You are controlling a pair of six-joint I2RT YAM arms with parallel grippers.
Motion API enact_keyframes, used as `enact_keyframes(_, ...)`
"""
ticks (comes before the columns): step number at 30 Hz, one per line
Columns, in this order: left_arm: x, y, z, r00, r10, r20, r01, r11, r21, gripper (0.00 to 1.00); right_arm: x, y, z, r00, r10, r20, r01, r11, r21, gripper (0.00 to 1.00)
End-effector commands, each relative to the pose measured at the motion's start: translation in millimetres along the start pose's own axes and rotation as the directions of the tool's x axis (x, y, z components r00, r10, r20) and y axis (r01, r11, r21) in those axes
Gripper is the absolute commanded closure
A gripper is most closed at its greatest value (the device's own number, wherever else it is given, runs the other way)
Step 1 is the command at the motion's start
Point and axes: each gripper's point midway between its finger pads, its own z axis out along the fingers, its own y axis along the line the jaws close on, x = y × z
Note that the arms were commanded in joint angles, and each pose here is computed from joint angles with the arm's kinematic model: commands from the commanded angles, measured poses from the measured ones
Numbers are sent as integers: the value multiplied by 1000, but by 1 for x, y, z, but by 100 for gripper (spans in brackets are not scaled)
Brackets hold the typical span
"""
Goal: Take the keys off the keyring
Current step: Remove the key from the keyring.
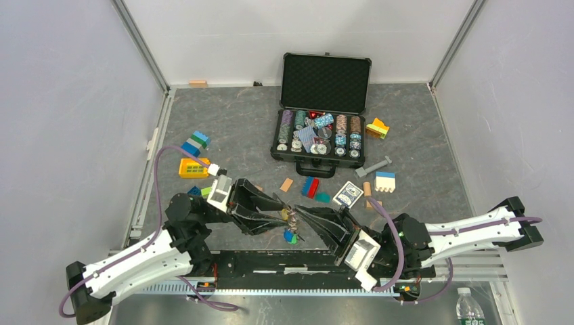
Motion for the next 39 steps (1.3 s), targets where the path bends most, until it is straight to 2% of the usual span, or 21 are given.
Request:
enact_keyframes(1,-13,-9,3,999,-6,42,4,999,39,53,-17,-14,-1,997,46,65,-48,998,41,100)
enact_keyframes(7,-14,-9,4,999,-14,45,12,999,46,53,-16,-13,-2,997,46,64,-48,998,41,100)
enact_keyframes(11,-13,-10,5,999,-17,46,15,999,53,57,-16,-13,-2,997,46,64,-48,998,42,100)
enact_keyframes(23,-11,-12,3,999,-13,38,11,998,59,86,-17,-17,-7,996,57,72,-61,997,55,100)
enact_keyframes(32,-16,-15,-2,999,22,27,-23,999,48,93,-11,-19,-10,998,40,44,-42,997,62,100)
enact_keyframes(39,-16,-20,-5,1000,25,-4,-24,998,54,92,2,-19,-13,1000,-23,-17,25,998,63,100)
